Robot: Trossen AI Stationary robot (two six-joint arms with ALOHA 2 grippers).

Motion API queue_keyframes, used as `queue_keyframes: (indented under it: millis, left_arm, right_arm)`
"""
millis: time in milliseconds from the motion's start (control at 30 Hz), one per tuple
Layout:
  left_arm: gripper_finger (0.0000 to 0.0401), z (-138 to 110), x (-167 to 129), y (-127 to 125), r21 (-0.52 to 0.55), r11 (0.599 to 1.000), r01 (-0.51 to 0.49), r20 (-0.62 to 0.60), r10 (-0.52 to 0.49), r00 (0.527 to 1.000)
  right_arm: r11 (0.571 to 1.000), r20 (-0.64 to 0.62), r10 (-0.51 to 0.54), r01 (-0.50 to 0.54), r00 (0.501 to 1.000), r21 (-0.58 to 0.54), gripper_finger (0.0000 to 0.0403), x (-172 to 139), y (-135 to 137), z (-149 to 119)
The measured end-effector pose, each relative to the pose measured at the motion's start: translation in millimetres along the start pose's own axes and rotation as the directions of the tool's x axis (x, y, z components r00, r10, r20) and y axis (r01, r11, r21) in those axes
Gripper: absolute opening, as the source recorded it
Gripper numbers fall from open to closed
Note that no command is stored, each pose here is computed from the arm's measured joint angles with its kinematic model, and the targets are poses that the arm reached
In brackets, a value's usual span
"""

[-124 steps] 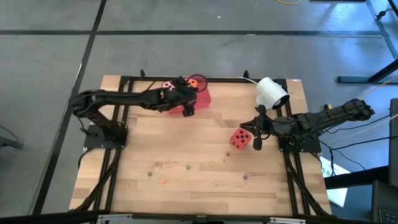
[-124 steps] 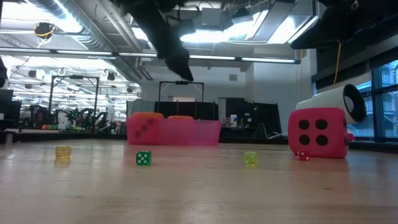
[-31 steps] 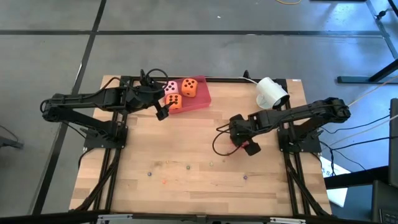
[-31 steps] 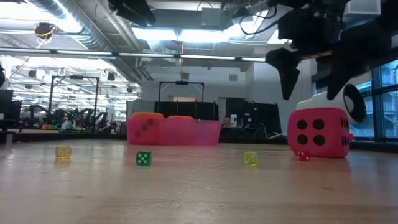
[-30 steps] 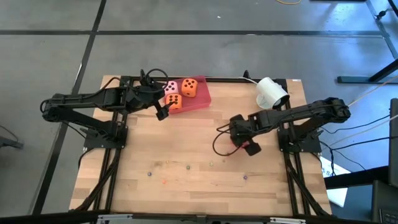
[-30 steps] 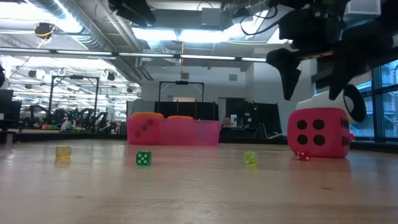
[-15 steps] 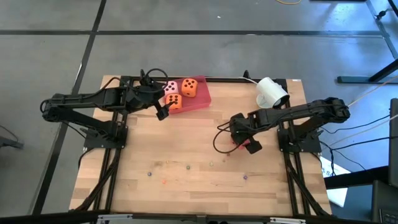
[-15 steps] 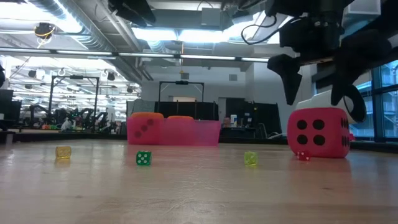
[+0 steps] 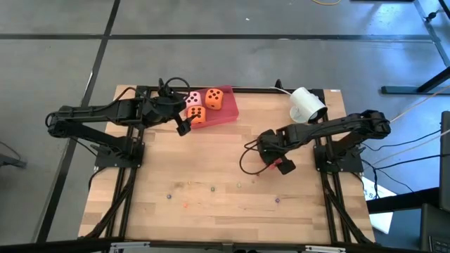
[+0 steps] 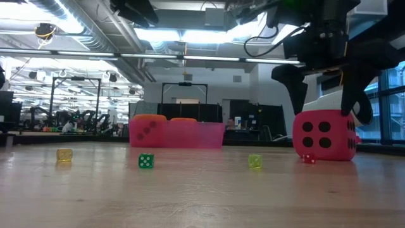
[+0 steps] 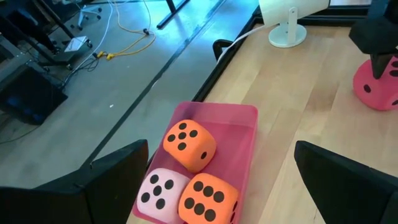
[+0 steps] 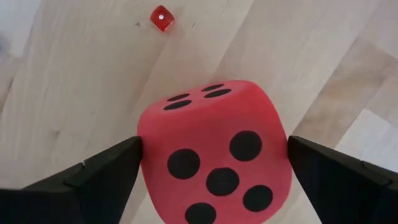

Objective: Pick & Place Dice
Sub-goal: Put the large red die into the red bin

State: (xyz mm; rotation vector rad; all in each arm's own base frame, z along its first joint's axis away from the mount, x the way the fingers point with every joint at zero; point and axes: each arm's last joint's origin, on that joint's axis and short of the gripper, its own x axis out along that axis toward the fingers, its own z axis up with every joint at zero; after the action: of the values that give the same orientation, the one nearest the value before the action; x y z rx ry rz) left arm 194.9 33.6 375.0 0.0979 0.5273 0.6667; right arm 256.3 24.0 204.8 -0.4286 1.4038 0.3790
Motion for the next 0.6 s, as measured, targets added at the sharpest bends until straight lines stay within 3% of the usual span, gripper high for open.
queue_keyframes:
  millis: [600]
  left_arm:
    - [0.04,0.0,0.0,0.0,0.002,1.0,0.0,0.0,0.0,1.0]
  right_arm:
    - [0.996,-0.004,0.053,-0.053,0.999,0.068,0.04,0.8,-1.5,-3.1]
